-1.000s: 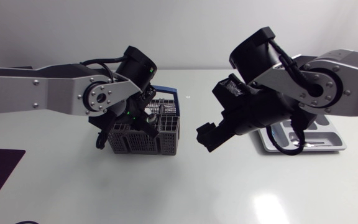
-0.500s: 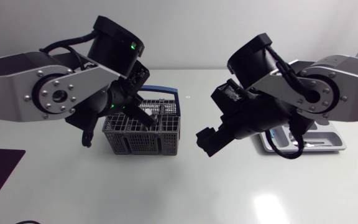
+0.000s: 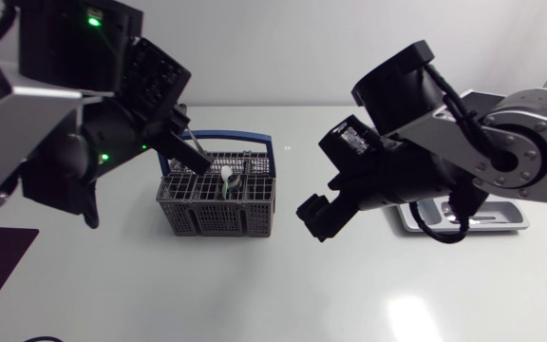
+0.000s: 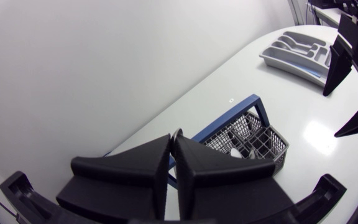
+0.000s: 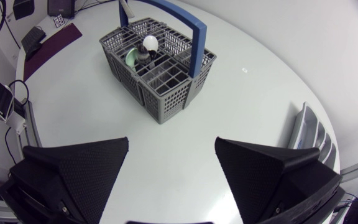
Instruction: Unload the cutlery basket into the drawer organizer.
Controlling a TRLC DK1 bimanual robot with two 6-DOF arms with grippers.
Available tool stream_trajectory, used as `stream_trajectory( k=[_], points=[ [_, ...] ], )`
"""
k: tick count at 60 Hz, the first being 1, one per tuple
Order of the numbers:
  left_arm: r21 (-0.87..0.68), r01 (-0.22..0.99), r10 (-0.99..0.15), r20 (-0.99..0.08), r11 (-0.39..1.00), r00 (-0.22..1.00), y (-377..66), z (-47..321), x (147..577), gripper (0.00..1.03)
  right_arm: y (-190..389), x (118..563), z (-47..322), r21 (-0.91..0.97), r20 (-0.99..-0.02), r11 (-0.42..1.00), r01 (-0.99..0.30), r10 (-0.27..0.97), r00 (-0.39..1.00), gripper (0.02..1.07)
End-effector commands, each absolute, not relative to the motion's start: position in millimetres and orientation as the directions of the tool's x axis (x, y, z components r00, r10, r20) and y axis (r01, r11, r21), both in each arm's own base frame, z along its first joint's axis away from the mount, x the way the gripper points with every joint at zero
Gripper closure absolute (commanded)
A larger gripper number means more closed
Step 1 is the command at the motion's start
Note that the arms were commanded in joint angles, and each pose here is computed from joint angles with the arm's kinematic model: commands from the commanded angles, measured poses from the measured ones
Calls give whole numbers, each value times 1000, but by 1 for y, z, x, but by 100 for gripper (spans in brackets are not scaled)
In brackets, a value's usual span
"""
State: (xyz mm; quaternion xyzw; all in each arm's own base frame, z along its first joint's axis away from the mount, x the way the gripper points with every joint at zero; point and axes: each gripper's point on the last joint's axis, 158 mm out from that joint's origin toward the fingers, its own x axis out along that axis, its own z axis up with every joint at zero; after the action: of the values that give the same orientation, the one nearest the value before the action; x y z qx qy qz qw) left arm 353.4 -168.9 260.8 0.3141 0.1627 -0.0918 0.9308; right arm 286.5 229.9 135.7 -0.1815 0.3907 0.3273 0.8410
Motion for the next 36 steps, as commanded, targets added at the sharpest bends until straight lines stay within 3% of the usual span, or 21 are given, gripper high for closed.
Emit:
stream_trajectory(
  k=[1, 15, 25, 36],
  points=[
    [522, 279, -104, -340, 806, 935, -170, 270, 347, 99, 231, 282, 139, -68, -756, 701, -710, 428, 495, 7],
    [341, 402, -252, -406, 850, 878, -192, 270, 334, 99, 242, 272, 166, -49, -698, 662, -748, 513, 499, 7],
    [168, 521, -384, -499, 837, 777, -217, 258, 323, 99, 256, 261, 191, -33, -648, 617, -786, 585, 487, 7],
    [4, 594, -484, -575, 804, 659, -237, 242, 315, 99, 264, 261, 192, -24, -638, 599, -800, 607, 473, 10]
  ],
)
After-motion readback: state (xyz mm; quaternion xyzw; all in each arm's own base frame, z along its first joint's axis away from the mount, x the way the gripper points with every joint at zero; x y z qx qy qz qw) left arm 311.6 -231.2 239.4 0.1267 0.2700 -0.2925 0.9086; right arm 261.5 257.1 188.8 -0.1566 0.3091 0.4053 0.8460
